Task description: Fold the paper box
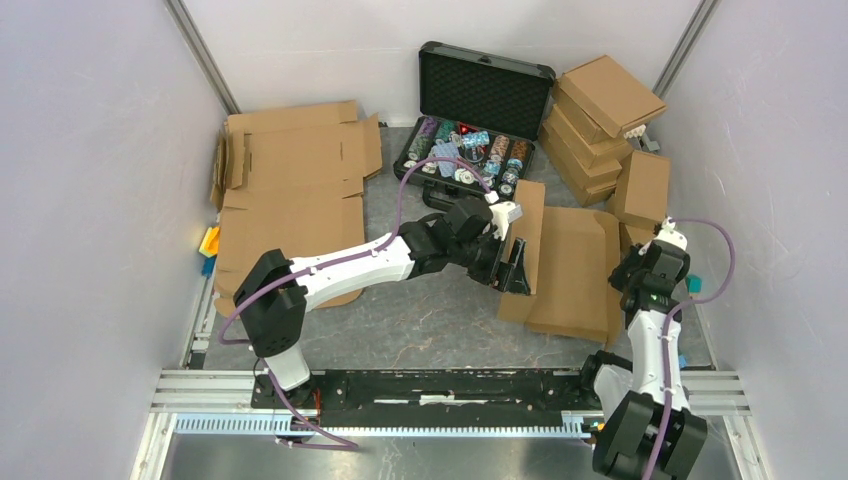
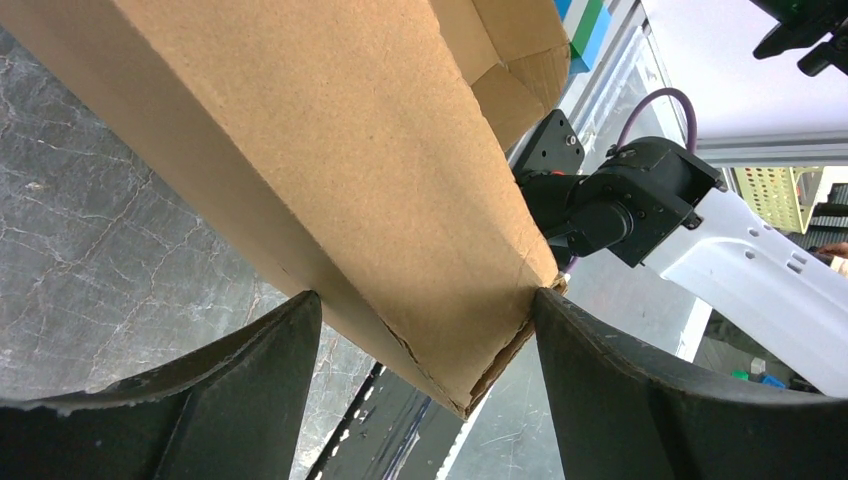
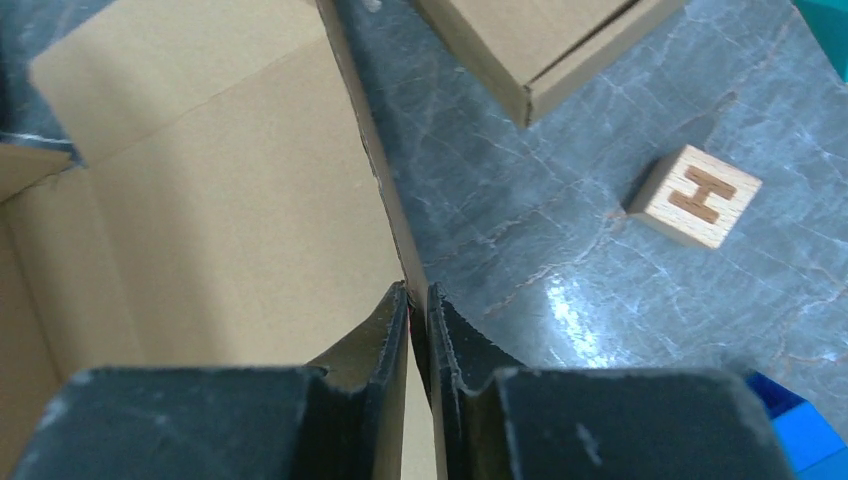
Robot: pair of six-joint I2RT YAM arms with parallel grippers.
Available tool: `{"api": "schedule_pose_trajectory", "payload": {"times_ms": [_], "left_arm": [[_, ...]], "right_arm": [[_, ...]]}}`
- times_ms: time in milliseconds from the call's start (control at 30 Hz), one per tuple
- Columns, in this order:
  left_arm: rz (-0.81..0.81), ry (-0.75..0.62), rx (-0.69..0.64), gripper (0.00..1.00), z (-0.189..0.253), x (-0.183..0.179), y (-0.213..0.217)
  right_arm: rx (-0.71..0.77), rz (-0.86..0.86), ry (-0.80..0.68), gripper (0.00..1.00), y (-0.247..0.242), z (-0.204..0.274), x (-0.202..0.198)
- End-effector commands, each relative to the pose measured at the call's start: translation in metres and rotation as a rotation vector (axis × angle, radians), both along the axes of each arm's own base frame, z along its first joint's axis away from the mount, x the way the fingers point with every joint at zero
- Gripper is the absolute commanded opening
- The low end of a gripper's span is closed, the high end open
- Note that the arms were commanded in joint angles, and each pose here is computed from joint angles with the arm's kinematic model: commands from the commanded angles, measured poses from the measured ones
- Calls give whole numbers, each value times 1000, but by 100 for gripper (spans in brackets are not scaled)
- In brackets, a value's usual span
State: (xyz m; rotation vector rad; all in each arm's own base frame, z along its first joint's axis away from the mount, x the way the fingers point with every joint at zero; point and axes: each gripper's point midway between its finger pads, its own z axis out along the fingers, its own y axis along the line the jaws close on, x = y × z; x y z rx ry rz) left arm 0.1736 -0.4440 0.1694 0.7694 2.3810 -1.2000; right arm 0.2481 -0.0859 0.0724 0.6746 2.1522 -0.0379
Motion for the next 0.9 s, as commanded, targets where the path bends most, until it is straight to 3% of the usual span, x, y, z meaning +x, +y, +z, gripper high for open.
{"api": "schedule_pose_trajectory", "payload": {"times_ms": [0,233,367,467,700,867], "left_arm": [[-39,-46,20,83,3,-4,11],[15,-32,-27,86,6,7,35],[65,-18,-151,89,16,17,59],[116,-34,-227,91,23,25,80],[290,-97,-212,98,8,32,141],[359,-109,-234,100,0,25,160]], "right_arm": [[46,105,-134,12,19,42,19],[95,264,-232,6,47,81,25],[136,420,-277,2,75,101,34],[120,507,-296,2,95,118,43],[34,704,-308,2,151,147,72],[-36,831,-274,1,184,166,85]]}}
